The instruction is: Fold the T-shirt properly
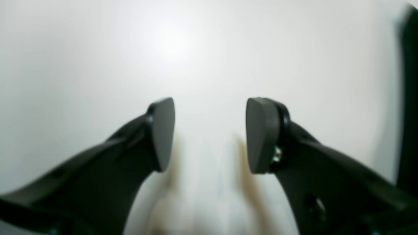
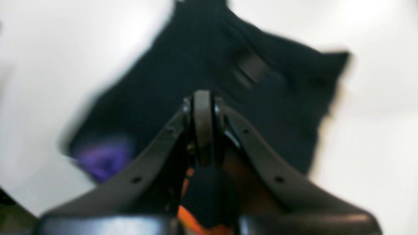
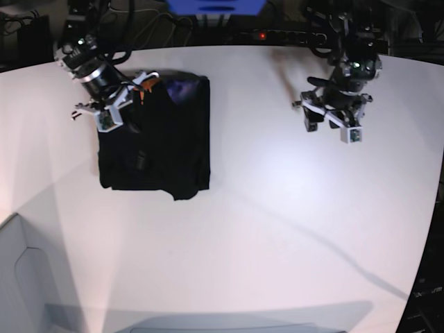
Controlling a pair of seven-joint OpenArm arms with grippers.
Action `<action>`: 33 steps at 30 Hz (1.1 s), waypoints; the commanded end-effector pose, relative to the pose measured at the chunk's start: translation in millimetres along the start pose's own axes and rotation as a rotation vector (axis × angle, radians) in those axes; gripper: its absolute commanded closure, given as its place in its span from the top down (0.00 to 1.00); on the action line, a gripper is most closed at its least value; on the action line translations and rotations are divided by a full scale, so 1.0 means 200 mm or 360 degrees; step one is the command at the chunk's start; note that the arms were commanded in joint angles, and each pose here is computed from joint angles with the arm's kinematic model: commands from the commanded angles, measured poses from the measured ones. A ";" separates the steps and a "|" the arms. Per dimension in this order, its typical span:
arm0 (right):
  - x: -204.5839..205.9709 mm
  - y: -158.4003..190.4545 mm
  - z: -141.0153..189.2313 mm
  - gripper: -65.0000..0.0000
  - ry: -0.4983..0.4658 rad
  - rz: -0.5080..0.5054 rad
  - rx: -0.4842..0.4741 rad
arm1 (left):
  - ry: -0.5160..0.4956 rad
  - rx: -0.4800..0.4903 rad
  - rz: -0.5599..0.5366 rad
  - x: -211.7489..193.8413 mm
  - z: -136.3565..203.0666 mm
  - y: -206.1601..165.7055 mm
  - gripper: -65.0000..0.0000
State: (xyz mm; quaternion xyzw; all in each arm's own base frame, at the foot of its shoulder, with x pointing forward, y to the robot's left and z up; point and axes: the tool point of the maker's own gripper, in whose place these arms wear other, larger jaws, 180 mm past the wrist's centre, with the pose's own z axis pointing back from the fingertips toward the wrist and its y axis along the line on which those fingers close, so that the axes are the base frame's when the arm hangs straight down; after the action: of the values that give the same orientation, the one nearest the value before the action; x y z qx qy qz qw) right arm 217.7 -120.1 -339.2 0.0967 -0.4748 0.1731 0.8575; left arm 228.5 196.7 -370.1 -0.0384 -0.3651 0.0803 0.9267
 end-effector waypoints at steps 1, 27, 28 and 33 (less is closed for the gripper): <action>0.02 -0.03 0.02 0.00 -0.0044 0.0000 -0.0016 | -0.0054 0.0003 -0.0004 0.04 0.02 0.01 0.52; -0.07 -0.27 0.27 0.00 -0.0037 -0.0172 -0.0262 | 0.0458 0.0318 0.0008 -0.61 0.45 0.37 0.52; -0.12 -0.29 0.31 0.00 0.0011 -0.0181 -0.0292 | 0.0498 0.0323 0.0001 -0.65 0.48 0.37 0.49; -0.41 -0.38 0.61 0.00 0.0342 -0.0218 -0.0477 | 0.0692 0.0345 -0.0005 -0.85 0.62 0.39 0.23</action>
State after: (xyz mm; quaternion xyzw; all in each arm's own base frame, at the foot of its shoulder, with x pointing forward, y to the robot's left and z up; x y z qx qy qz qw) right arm 110.4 -248.9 -352.2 -0.0207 -0.3820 0.0433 0.9229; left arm 13.3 243.2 -406.4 0.0431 -0.1444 0.1111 0.9823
